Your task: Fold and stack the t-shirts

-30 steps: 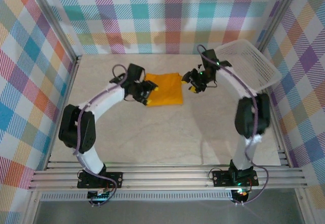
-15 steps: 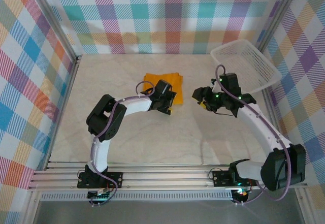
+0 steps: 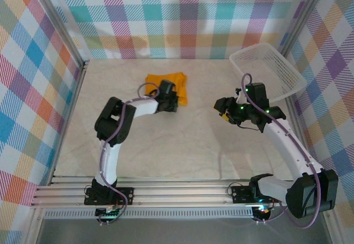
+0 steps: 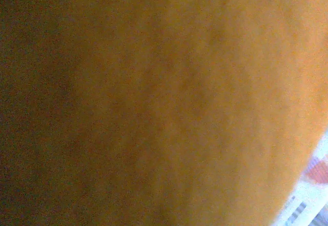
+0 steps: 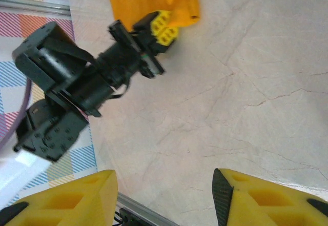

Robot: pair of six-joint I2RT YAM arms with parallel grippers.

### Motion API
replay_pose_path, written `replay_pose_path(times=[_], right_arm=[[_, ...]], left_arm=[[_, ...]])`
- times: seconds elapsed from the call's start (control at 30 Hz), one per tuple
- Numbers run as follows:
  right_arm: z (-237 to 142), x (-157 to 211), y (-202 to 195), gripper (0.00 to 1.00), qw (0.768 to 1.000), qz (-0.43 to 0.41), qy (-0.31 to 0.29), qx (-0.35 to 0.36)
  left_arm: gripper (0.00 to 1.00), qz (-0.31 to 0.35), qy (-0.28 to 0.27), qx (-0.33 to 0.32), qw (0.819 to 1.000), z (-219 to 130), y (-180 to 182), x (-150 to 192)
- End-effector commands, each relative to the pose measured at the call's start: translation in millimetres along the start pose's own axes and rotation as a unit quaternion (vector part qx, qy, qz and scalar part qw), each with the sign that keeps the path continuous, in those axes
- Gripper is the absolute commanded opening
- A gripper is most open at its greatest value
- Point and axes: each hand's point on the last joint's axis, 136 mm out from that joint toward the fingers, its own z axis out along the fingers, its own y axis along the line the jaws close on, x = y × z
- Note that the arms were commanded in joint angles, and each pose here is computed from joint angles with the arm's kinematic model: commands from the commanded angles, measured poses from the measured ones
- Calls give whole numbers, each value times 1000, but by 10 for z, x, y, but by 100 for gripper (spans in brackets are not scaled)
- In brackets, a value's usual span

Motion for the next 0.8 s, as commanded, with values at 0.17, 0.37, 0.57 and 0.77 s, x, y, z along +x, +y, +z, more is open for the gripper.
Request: replay_pose_path(times=[0.17,0.37,0.57,0.77], right_arm=[[49,9,-55,52,1000,14,6,-1],[153,-73,93,51,999,-11,14,-39],[158,-193,361,51,995,-47,13,-85],[213,-240,385,51,995,-44,22,-82]], left_arm=[[0,103,-28,-15,994,-573,-229,-1876],[0,205,-12,-54,977,-603,-285,-2698],[0,272,-20,-98,957,-614,-243,-3047],[0,283,-30,-131,949,-654,-109,-3196]])
